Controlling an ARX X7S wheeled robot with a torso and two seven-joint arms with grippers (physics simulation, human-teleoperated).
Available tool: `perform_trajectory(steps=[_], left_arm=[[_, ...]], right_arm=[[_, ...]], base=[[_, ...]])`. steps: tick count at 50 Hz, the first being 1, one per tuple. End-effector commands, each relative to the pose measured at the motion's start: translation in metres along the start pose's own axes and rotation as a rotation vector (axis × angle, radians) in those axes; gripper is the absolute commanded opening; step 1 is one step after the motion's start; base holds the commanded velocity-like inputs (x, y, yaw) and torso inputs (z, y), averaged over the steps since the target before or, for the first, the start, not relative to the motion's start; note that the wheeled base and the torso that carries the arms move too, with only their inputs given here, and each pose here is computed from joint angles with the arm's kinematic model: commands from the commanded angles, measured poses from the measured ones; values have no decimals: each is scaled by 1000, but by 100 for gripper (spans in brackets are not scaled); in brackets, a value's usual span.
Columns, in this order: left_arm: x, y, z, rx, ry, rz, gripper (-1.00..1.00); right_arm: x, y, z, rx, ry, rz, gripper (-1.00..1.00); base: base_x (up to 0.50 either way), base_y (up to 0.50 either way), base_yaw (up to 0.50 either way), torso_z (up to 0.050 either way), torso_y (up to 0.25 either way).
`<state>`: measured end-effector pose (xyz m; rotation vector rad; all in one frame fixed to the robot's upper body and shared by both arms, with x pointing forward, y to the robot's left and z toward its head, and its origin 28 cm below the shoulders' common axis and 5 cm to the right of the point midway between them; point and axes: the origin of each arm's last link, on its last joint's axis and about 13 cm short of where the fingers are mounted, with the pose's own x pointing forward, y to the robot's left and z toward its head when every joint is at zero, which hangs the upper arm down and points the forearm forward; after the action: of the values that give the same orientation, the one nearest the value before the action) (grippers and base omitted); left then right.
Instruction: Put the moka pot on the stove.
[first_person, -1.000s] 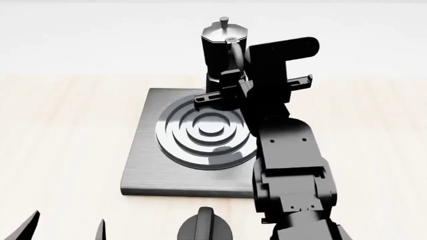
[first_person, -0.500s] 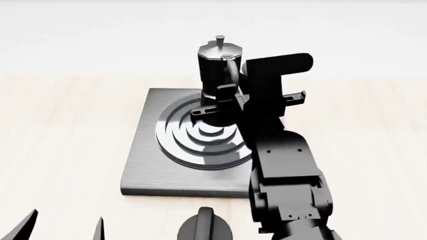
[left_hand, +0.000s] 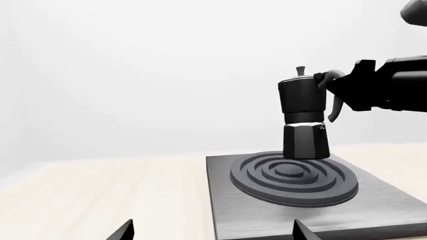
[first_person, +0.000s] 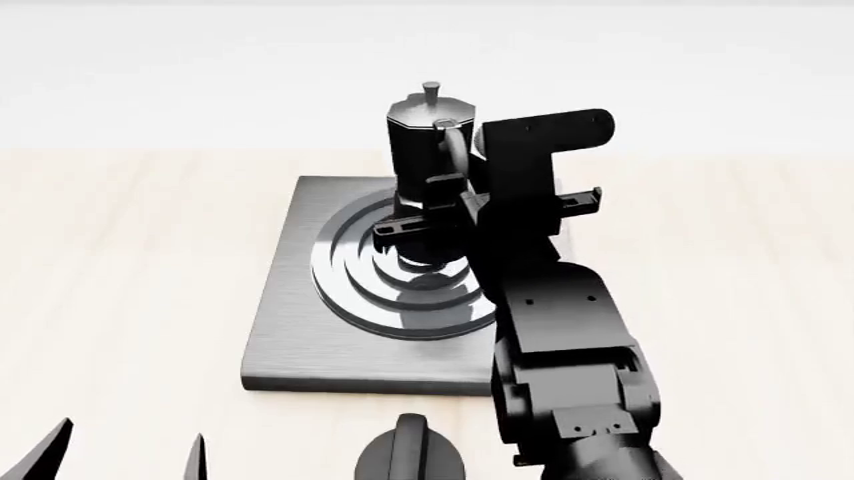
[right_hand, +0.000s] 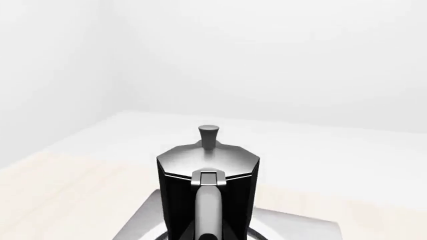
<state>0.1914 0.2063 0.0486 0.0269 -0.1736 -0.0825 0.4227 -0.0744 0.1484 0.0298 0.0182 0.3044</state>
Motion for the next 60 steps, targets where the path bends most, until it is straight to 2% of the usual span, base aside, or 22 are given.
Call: perform_trajectory(steps=[1, 4, 8, 32, 60], left_arm=[[0, 0, 0, -1, -1, 0, 100], [-1, 0, 0, -1, -3, -1, 100], [-1, 0, 1, -1, -5, 1, 100], [-1, 0, 1, -1, -6, -2, 100], [-1, -1, -2, 2, -6, -7, 100]], right_arm=[[3, 1, 9, -2, -26, -7, -100], [1, 2, 2, 28, -21, 22, -100], [-1, 0, -3, 53, -18, 5, -100], [-7, 2, -22, 33, 21, -11, -100], [-15, 2, -45, 55, 88, 2, -100]], base=[[0, 0, 0, 0, 0], [0, 0, 0, 3, 0], [0, 0, 0, 0, 3], [0, 0, 0, 0, 1], [0, 0, 0, 0, 0]])
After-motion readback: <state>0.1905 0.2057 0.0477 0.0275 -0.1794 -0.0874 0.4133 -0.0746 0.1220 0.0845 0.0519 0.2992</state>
